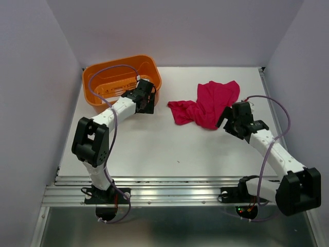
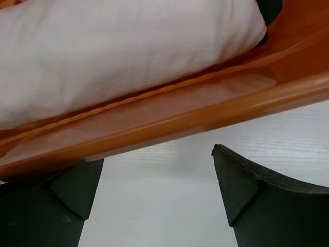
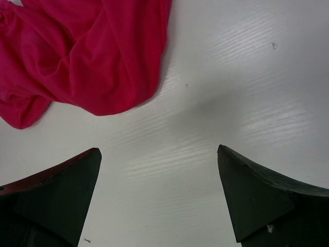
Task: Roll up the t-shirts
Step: Move the bin to the corner of the board.
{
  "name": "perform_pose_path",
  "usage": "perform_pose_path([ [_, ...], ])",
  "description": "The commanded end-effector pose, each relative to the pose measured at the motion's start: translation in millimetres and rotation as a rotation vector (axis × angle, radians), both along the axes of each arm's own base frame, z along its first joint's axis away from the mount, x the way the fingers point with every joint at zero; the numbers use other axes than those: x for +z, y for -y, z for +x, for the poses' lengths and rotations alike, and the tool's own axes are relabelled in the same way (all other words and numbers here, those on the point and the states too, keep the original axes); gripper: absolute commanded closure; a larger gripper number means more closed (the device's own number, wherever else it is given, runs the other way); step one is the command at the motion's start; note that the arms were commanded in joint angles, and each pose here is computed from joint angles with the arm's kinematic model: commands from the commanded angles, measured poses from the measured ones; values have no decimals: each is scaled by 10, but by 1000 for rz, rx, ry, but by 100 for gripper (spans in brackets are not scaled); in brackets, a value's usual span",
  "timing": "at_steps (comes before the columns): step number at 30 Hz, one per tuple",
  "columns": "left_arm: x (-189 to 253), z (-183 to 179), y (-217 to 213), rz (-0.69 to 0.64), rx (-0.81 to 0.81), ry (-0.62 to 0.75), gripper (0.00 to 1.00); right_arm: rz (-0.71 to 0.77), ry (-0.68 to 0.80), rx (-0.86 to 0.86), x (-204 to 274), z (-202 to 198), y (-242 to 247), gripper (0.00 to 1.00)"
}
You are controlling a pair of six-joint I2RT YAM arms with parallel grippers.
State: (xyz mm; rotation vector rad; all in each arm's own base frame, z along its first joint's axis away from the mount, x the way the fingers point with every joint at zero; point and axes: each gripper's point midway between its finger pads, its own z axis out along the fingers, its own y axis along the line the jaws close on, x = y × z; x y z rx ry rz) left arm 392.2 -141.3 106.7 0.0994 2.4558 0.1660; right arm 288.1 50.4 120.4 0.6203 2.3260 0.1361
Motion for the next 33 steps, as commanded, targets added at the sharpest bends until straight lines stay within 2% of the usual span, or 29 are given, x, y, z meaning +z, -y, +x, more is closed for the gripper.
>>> perform_pose_path([
  [1,218,277,-61,29,31,79,1,80,83,97,131,467,-288,0],
  [3,214,360,-110,40,52,79,1,91,61,99,-9,631,-349,2],
  [6,210,438,-190,55,77,78,1,115,32,94,-175,826,-433,11],
  [9,212,488,-273,69,97,78,1,126,2,75,-368,962,-471,27],
  [10,203,492,-299,72,105,75,1,128,5,71,-382,1015,-482,35],
  [12,193,535,-377,78,124,72,1,135,-5,60,-481,1097,-504,44],
  [15,235,588,-455,84,145,78,1,145,-1,62,-520,1180,-538,50],
  [17,246,628,-509,91,156,81,1,147,5,65,-512,1237,-553,62],
  [18,269,671,-562,93,170,87,1,148,11,76,-484,1251,-567,72],
  [21,350,751,-650,107,194,102,1,147,57,114,-290,1297,-598,89],
  [22,366,777,-677,109,201,105,1,153,71,138,-221,1293,-625,99],
  [28,501,972,-773,108,231,131,1,230,179,226,345,1093,-756,99],
  [33,691,951,-674,46,211,139,1,286,187,279,495,621,-993,99],
])
